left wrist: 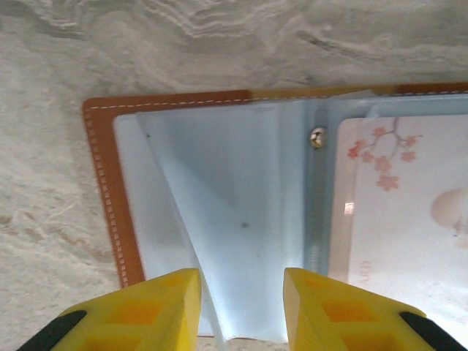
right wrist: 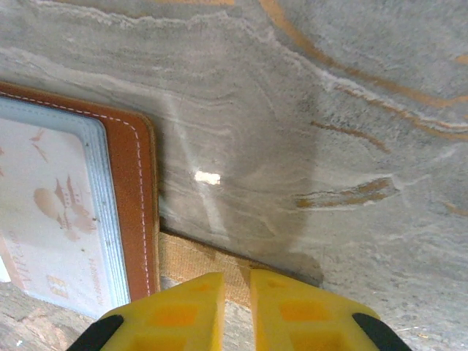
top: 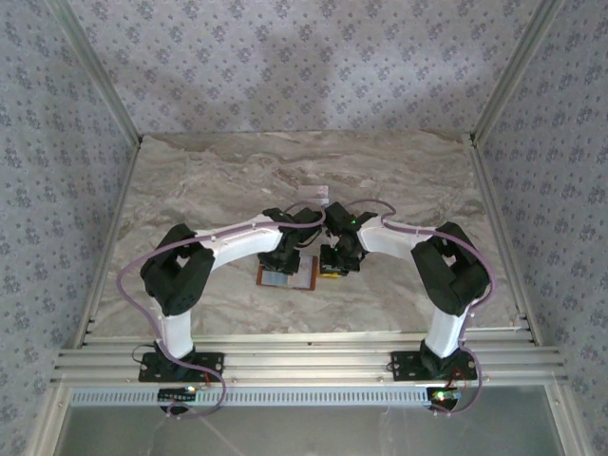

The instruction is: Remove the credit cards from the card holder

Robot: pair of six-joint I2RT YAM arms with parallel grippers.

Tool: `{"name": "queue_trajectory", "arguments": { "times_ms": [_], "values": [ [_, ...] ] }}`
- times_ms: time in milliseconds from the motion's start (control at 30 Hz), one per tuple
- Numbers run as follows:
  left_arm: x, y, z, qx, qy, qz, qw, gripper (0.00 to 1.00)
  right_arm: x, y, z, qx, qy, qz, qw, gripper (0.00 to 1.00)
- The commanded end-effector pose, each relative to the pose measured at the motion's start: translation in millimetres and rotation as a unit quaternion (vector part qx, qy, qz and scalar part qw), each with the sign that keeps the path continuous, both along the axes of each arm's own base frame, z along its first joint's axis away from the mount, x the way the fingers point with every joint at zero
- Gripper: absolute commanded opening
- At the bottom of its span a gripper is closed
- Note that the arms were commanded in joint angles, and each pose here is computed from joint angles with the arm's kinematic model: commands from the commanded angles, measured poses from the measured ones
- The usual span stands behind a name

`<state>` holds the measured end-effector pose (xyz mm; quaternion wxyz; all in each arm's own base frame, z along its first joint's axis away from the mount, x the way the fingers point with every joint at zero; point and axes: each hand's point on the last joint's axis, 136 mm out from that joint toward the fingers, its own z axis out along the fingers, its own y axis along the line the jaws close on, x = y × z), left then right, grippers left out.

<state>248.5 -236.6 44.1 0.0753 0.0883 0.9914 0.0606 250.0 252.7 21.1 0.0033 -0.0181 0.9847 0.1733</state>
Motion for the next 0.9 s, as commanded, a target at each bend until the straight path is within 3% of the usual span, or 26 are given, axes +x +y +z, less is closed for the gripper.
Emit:
{"name": "queue_trajectory", "arguments": {
  "times_ms": [0, 200, 500, 867],
  "values": [
    [3, 15, 16, 0.013, -0.016, 0.001, 1.0, 0.35, -6, -7, 5, -0.015, 0.0, 0.003, 1.0, 0.19],
    [2, 26, 11, -0.016, -0.006, 0.016, 1.0, 0.33, -6, -8, 6, -0.016, -0.002, 0.002, 1.0, 0.19],
    [-7, 37, -4, -0.01, 0.019, 0.02, 1.0, 0.33, -2, -6, 3, -0.017, -0.002, 0.005, 1.0, 0.19],
    [2, 16, 31, -0.09, -0.002, 0.032, 0.995, 0.3, 12, -10, 12, -0.032, -0.014, 0.013, 0.999, 0.19]
  ]
}}
